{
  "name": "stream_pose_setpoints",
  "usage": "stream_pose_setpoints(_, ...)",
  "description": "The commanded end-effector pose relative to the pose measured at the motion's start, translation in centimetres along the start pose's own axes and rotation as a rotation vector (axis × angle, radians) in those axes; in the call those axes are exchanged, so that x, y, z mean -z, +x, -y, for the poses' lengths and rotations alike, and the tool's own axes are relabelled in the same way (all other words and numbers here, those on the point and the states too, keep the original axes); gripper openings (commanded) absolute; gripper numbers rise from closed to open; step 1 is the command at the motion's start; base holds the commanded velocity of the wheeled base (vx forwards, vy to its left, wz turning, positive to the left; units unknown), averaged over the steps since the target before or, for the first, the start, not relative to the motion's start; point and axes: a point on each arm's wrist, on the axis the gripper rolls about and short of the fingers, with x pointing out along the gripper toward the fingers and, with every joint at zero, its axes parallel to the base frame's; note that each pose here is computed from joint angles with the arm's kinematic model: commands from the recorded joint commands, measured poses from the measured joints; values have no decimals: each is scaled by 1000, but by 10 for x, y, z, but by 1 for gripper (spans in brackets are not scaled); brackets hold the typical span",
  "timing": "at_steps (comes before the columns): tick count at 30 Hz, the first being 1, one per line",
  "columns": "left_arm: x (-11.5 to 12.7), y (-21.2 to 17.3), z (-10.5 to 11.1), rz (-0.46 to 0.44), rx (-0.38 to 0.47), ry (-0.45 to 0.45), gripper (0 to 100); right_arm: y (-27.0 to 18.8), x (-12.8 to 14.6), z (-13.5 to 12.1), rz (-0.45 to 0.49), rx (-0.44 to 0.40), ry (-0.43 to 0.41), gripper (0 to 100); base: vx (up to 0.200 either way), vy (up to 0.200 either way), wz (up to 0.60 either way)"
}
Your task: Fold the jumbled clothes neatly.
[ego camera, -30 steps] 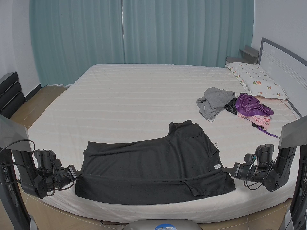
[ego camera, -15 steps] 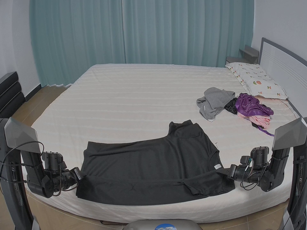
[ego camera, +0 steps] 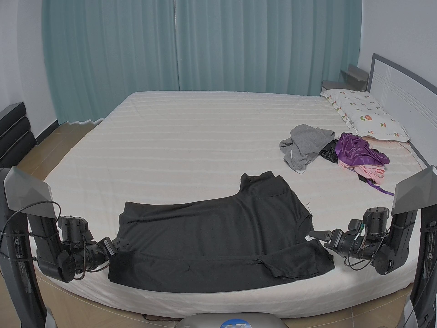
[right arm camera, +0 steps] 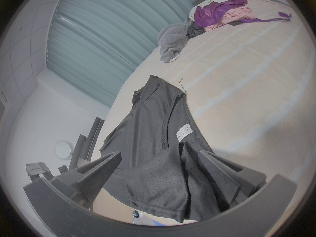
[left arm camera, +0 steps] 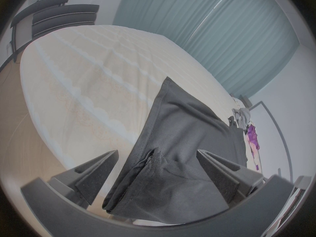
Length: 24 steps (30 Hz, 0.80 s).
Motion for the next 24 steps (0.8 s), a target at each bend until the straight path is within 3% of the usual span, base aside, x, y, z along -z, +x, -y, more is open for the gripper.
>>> stream_pose_setpoints(1, -13, -16, 7, 66, 29, -103, 100, -9, -2, -2, 21, -7, 34, 100, 0, 0, 0)
stream_pose_setpoints(4, -17, -22, 10, 86, 43, -155, 100, -11, -2, -3, 31, -16, 71, 100, 0, 0, 0)
stream_pose_setpoints(24, -26, -27, 6, 129, 38, -176, 100, -12, 0, -1, 26, -11, 100, 100, 0, 0, 0)
